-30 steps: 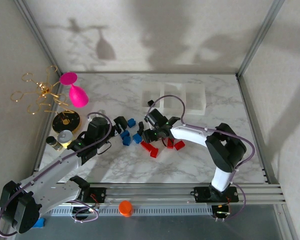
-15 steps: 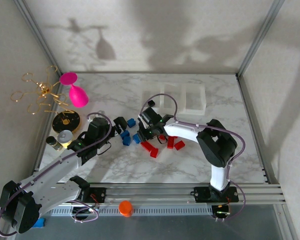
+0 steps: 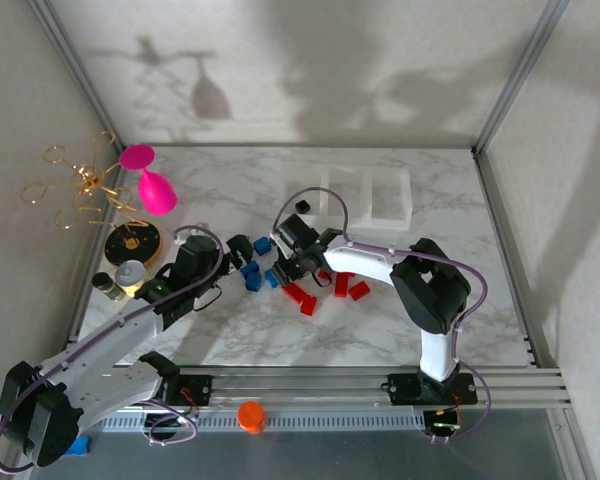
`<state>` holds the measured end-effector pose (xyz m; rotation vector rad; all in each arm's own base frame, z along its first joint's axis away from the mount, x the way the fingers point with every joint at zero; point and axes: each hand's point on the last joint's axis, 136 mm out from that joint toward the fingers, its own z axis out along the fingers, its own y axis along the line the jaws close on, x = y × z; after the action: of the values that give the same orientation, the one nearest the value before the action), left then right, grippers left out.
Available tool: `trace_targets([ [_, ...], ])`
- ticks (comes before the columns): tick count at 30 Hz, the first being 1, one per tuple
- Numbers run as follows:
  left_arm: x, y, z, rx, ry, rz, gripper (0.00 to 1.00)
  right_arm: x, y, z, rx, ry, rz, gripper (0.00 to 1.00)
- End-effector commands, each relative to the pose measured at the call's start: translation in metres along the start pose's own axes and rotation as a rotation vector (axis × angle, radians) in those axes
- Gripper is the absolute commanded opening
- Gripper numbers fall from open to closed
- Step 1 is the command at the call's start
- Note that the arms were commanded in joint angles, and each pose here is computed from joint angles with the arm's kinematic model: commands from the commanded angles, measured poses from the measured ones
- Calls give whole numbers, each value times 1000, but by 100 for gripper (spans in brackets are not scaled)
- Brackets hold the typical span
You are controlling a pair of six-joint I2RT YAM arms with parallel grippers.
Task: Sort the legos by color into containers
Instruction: Pick up the lego from the center of the table.
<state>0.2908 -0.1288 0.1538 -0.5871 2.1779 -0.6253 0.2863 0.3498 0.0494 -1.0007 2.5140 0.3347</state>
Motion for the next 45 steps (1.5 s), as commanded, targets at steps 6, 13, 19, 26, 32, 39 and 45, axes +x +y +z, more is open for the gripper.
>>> trace_targets([
  [6, -7, -1, -9, -10, -32, 16, 100, 3, 0, 7, 71, 49, -46, 51],
  [13, -7, 0, -8, -11, -30, 16, 100, 13, -7, 9, 112, 95, -14, 50],
  [19, -8, -3, -7, -9, -28, 21, 100, 24, -10, 2, 139, 111, 85, 49],
  [26, -8, -4, -7, -11, -27, 24, 100, 19, -6, 0, 136, 104, 128, 44],
  [32, -10, -2, -8, -18, -36, 28, 100, 11, -3, 7, 149, 106, 148, 43],
  [39, -10, -1, -7, -28, -38, 40, 99, 9, -2, 15, 149, 113, 158, 36],
  [45, -10, -1, -6, -32, -34, 45, 100, -3, -1, 6, 151, 73, 161, 27],
])
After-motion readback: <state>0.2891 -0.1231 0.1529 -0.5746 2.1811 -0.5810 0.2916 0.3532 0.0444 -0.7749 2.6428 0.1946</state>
